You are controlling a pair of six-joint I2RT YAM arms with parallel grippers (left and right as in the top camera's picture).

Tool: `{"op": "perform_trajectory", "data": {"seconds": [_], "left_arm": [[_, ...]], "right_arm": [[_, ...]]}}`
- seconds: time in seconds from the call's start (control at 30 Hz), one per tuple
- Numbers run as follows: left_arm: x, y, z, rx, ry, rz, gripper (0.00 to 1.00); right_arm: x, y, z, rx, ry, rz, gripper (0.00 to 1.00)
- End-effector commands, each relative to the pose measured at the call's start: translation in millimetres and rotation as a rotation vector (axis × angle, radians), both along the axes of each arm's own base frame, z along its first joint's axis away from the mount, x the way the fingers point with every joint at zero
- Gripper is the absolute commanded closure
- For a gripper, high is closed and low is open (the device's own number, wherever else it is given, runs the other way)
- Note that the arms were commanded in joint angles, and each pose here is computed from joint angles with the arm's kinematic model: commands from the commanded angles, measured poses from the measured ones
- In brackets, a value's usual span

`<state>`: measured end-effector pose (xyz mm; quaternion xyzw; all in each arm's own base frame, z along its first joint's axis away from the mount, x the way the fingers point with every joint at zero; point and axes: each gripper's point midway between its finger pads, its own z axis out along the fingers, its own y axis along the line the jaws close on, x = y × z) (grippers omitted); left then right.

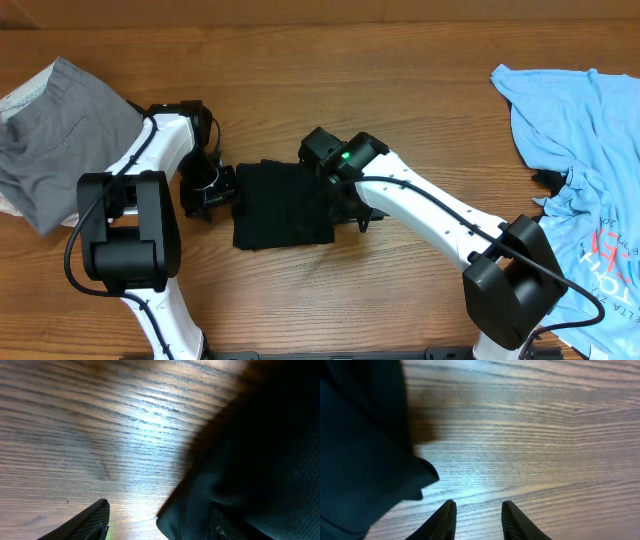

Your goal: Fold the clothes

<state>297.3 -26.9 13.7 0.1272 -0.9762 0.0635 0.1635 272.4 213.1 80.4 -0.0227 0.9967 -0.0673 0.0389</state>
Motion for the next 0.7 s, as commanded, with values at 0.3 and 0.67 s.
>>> {"op": "perform_trajectory", "data": {"seconds": [0.3,0.67], "left_arm": [[-5.9,-2.8,-4.9,-0.025,0.021,-0.010,0.33],[-5.6,-2.8,-5.0,-0.025,0.019,-0.010,0.32]], "right_arm": [[79.0,60.4,57.3,0.427,-0.193,0.289,0.55],[44.1,69.2,-10.9,0.562,0.095,0.294,0.68]]}}
